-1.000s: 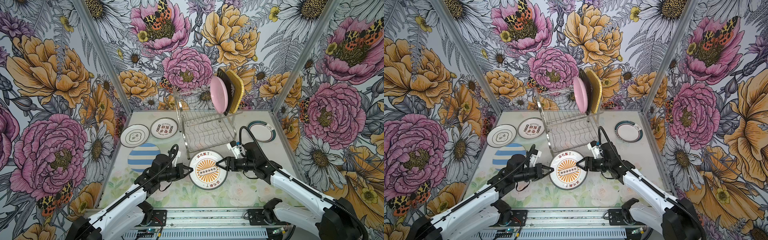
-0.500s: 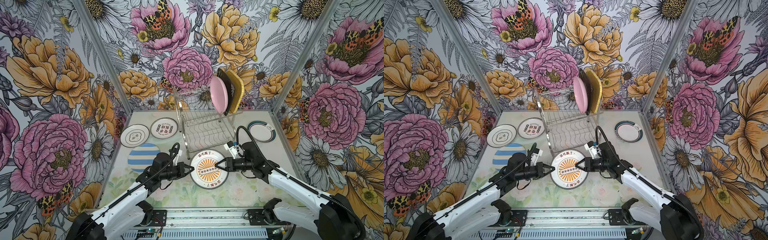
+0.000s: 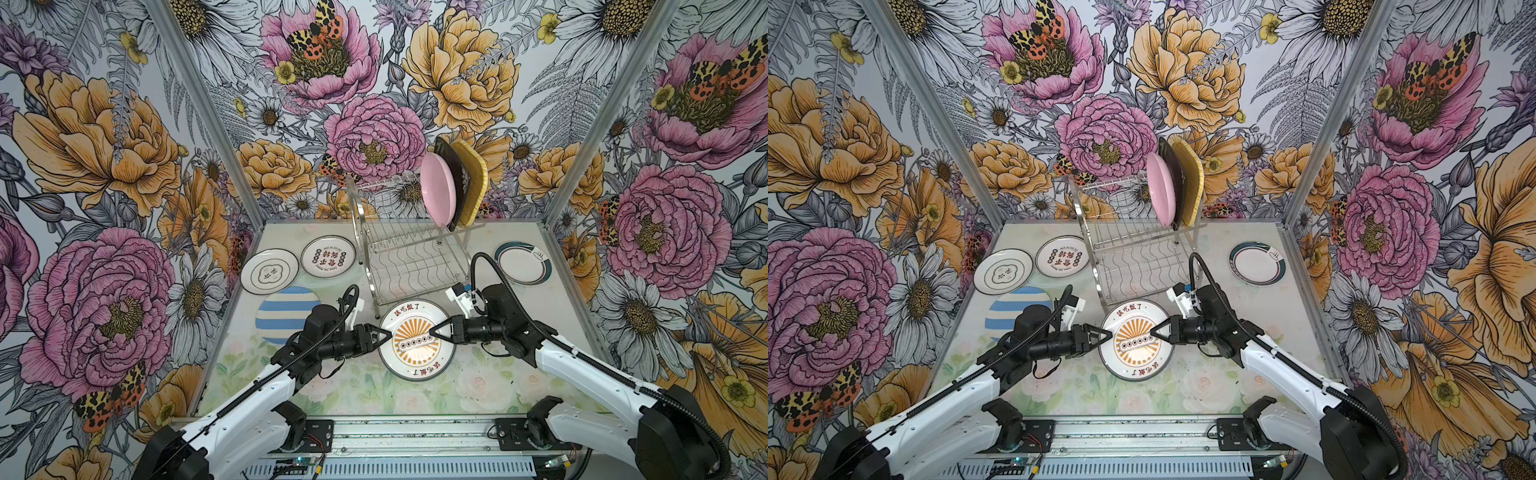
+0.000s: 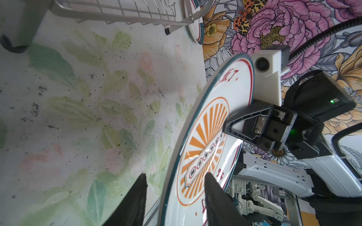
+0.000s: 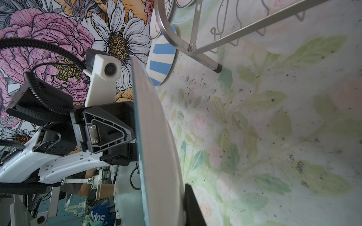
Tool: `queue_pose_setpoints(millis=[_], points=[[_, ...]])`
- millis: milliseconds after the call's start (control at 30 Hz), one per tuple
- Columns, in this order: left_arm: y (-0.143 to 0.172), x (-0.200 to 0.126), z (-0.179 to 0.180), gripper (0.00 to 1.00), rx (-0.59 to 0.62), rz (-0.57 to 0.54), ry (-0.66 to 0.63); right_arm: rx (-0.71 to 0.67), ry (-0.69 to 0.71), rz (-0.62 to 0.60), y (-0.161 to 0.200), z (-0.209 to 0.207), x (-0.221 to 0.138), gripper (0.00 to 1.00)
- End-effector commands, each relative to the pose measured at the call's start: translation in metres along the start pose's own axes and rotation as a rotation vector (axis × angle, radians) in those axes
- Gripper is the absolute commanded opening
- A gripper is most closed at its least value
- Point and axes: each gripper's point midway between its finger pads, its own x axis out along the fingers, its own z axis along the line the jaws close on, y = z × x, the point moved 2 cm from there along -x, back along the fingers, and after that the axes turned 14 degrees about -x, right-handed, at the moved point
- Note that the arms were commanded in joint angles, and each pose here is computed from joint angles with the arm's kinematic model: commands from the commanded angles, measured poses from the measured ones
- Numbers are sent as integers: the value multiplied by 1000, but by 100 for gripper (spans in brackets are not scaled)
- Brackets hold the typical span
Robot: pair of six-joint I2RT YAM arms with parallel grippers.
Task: Load plates into a dish rack
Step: Place the plate on the dish rack.
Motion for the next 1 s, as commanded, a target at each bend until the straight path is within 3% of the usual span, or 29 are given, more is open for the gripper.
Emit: queue_pose_setpoints(millis=[0,100,200,633,967], points=[[-12,-13,-15,76,35,-57,25,-75,32,-88,-21,11,-12,0],[-18,-22,-10,85,31,-99,-3,-102,115,-122,-31,13,-23,0],[-24,-29,-1,88,27,-143,-47,-152,215,-149,-43,19,-40,0],[-45,-37,4,91,66,-282,-119,-351,507,-341,-109,84,-134,0],[-52,-35,3,92,76,-299,-125,-473,667,-513,-195,133,-175,0]])
